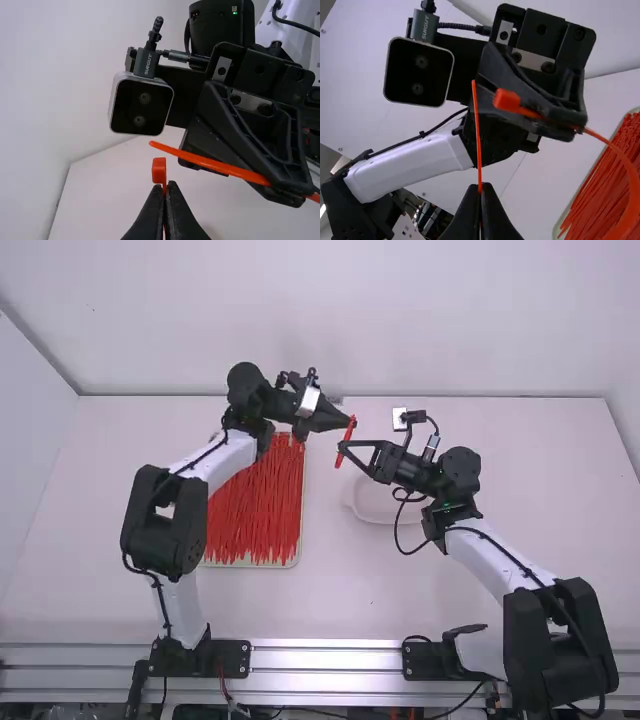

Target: Fasten the cable tie

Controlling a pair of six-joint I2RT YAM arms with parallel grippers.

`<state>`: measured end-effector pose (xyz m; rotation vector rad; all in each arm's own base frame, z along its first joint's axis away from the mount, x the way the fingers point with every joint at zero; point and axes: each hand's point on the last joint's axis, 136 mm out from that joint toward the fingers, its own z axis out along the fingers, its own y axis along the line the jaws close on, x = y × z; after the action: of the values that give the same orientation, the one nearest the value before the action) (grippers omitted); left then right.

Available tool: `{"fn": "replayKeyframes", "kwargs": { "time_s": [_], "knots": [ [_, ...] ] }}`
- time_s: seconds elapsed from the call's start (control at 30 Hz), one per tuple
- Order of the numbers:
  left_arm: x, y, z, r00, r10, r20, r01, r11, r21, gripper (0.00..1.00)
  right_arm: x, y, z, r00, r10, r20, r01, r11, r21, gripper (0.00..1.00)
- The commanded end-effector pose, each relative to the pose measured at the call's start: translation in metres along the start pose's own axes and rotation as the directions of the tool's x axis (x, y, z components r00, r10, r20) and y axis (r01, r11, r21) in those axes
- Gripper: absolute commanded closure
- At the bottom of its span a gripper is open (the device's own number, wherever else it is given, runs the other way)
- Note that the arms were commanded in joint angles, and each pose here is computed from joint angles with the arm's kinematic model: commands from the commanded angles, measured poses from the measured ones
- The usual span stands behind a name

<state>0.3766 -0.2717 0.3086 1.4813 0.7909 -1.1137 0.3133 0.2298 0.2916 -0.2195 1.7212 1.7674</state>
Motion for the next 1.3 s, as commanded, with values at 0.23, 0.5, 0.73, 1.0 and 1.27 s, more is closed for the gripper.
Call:
{"fn": "replayKeyframes", "kwargs": {
  "time_s": [0.23,0.5,0.73,1.0,1.27],
  "knots": [
    [-0.01,0.004,-0.004,1.0,0.006,-0.002,-0.006,1.0,-0.009,0.98,-0.004,0.012,0.006,1.0,-0.029,-0.011,0.029,0.999,-0.029,1.0],
    [-0.013,0.002,-0.004,1.0,0.018,-0.002,-0.018,1.0,0.0,0.98,-0.002,0.009,0.005,1.0,-0.019,-0.017,0.018,1.0,-0.018,1.0],
    [-0.013,0.004,-0.005,1.0,0.009,-0.002,-0.009,1.0,-0.01,0.98,-0.002,0.009,0.006,1.0,-0.018,-0.02,0.018,1.0,-0.019,1.0],
    [-0.014,0.003,-0.004,1.0,0.021,-0.001,-0.021,1.0,-0.009,0.98,0.0,0.01,0.005,0.999,-0.018,-0.032,0.018,1.0,-0.023,1.0],
    [-0.014,0.003,-0.004,1.0,0.02,-0.001,-0.02,1.0,-0.006,0.98,0.0,0.01,0.005,0.999,-0.019,-0.032,0.018,1.0,-0.024,1.0]
  ]
}}
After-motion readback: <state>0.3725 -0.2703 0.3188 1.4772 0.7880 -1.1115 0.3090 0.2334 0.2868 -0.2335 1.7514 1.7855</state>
